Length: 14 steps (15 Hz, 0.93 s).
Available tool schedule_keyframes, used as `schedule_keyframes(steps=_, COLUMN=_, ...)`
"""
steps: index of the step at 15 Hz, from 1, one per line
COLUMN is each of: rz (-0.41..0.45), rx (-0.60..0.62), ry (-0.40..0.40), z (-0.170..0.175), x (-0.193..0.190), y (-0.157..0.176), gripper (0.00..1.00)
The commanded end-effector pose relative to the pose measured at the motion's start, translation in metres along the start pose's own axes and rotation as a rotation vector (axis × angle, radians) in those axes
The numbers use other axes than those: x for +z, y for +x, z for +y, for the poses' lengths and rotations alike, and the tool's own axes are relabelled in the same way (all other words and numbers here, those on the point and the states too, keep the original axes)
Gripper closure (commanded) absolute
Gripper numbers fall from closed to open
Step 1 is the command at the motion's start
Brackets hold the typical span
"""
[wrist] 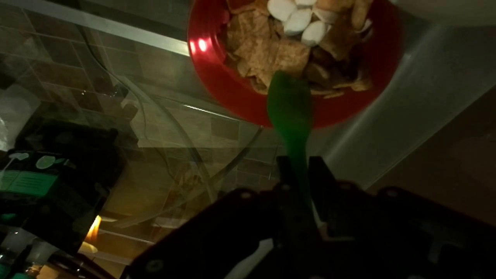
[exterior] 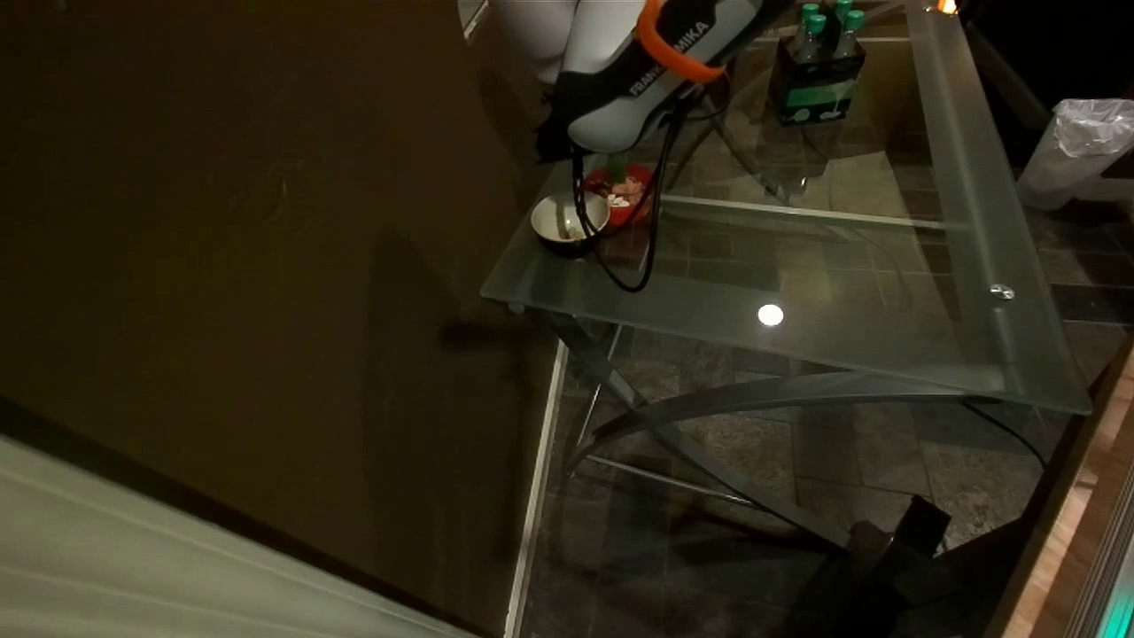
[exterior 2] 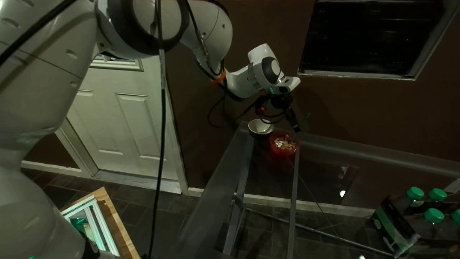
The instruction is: Use the green spoon to put some of the contents of the pink bowl into the ceramic bowl
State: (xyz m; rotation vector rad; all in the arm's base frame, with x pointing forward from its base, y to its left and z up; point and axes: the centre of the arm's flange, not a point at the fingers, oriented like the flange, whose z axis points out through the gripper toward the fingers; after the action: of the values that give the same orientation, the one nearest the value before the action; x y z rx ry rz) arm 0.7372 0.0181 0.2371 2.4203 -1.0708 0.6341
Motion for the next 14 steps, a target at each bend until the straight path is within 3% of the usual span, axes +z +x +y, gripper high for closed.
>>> schedule_keyframes(steps=1, rz=-0.006, rx=-0.003, ry=0.002, z=-0.0027, x=-0.0048, y=-0.0012, gripper=0.96)
schedule_keyframes(steps=14, rz=-0.083, rx=-0.054, ry=0.037, z=-0.0026, x=0.0044, y=-0.0022, gripper=0.96)
